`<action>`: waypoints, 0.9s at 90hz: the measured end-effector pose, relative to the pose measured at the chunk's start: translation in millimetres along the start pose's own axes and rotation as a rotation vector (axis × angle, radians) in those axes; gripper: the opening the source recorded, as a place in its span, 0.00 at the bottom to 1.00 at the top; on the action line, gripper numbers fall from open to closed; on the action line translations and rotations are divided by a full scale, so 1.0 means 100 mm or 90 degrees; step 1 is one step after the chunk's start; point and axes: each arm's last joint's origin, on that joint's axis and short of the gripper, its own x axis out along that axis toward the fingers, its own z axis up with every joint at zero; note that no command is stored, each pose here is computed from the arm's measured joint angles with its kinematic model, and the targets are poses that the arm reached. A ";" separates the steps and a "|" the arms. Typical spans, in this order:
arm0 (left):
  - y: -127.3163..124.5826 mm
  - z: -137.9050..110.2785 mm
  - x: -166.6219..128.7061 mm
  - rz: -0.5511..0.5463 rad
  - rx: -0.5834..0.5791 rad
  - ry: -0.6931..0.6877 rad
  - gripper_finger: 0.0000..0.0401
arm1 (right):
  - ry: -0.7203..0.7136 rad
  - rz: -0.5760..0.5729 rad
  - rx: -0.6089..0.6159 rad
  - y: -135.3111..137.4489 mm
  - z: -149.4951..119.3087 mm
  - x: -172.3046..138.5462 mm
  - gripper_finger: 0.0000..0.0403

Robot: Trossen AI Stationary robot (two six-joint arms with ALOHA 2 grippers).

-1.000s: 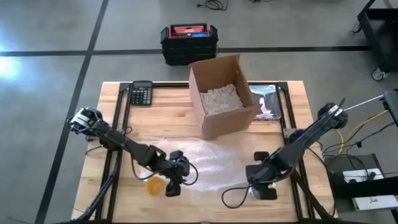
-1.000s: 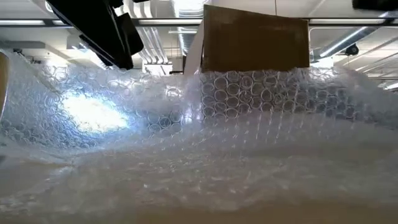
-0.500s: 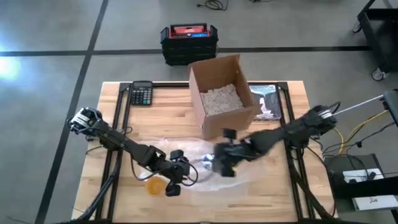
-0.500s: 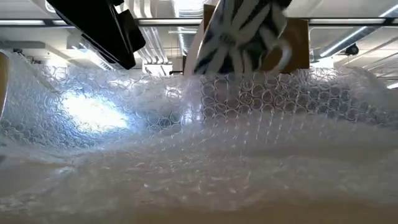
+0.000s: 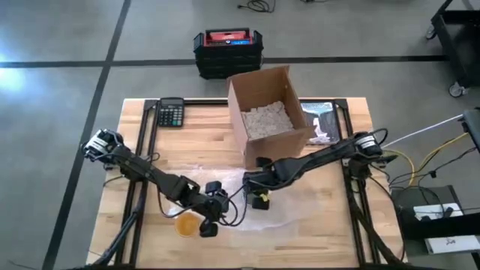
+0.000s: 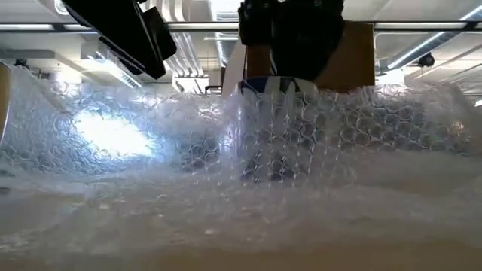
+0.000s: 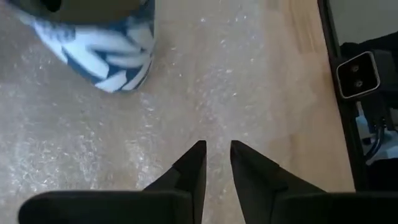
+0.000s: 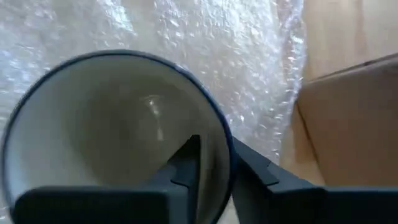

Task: Wrap mug
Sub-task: Wrap the white cup in bubble wrap

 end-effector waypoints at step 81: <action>0.00 0.02 0.01 0.005 0.000 -0.024 0.15 | 0.112 -0.036 0.019 0.58 -1.95 -0.53 0.50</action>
